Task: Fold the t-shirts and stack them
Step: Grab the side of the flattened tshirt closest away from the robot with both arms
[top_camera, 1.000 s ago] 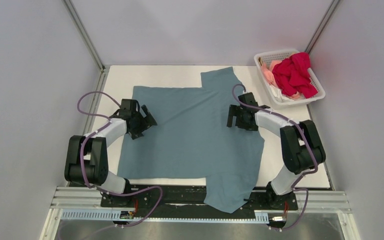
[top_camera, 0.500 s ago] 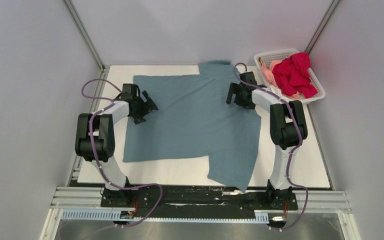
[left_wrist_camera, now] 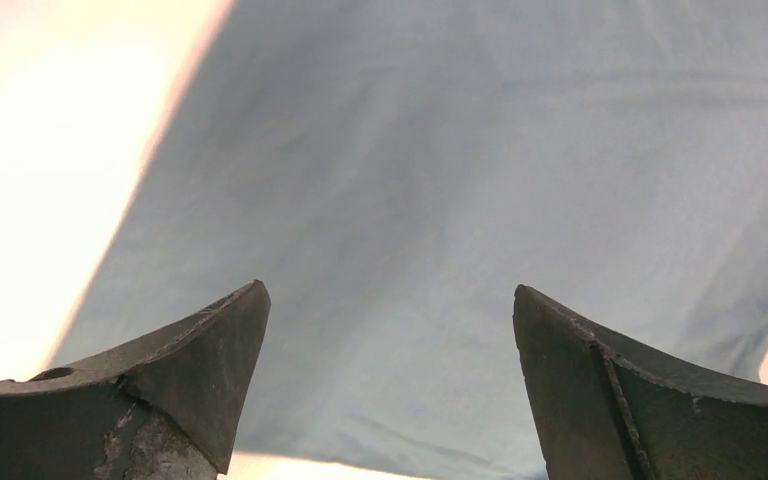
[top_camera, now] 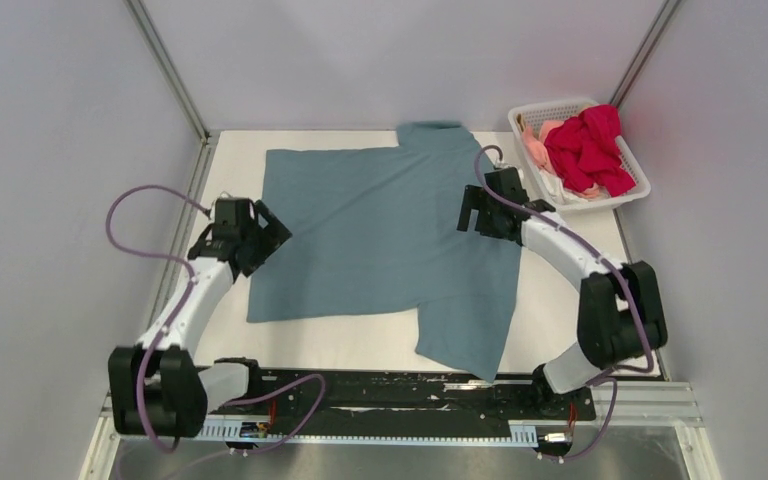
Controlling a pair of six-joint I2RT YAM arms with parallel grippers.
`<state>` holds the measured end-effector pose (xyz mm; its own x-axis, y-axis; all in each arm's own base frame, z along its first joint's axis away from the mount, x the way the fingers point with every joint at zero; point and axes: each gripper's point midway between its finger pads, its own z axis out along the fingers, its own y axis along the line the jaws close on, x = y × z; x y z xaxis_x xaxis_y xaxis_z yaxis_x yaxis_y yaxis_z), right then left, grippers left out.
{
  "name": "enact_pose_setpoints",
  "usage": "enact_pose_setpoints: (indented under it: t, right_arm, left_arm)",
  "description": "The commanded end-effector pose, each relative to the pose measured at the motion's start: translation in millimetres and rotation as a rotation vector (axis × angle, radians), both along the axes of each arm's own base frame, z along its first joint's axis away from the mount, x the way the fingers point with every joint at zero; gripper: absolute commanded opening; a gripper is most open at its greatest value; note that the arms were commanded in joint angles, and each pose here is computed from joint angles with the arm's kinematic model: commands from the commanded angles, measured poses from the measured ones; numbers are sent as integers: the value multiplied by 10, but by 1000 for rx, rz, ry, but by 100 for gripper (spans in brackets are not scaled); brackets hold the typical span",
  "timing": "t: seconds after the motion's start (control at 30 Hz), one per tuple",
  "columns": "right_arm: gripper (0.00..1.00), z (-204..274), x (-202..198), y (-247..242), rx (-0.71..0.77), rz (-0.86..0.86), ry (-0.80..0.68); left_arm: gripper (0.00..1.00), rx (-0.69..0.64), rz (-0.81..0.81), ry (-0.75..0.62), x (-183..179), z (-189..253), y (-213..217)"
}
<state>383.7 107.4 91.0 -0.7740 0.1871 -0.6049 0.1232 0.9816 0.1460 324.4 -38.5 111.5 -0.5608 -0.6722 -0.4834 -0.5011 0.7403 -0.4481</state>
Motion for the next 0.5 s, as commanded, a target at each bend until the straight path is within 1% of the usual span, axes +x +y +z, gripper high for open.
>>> enact_pose_setpoints:
  t: [0.0, 0.03, 0.07, 0.1, 0.23, 0.33, 0.47]
  right_arm:
    - [100, 102, -179, -99, 49, -85, -66]
    - [100, 115, -225, -97, 58, -81, -70]
    - [100, 130, -261, -91, 67, -76, -73]
    - [100, 138, -303, -93, 73, -73, -75]
    - [100, 119, -443, -86, 92, -57, -71]
    - [100, 137, -498, -77, 90, -25, -74]
    - [100, 197, -524, -103, 85, -27, -90]
  left_arm:
    - [100, 96, 220, 147, -760, -300, 368]
    - [100, 99, 254, 124, -844, -259, 410]
    - [100, 103, 265, 139, -940, -342, 425]
    - [100, 94, 286, 109, -978, -300, 441]
    - [100, 85, 324, 97, -1121, -354, 478]
    - [100, 87, 355, 140, -1232, -489, 514]
    - [99, 71, 389, 186, -1286, -717, 566]
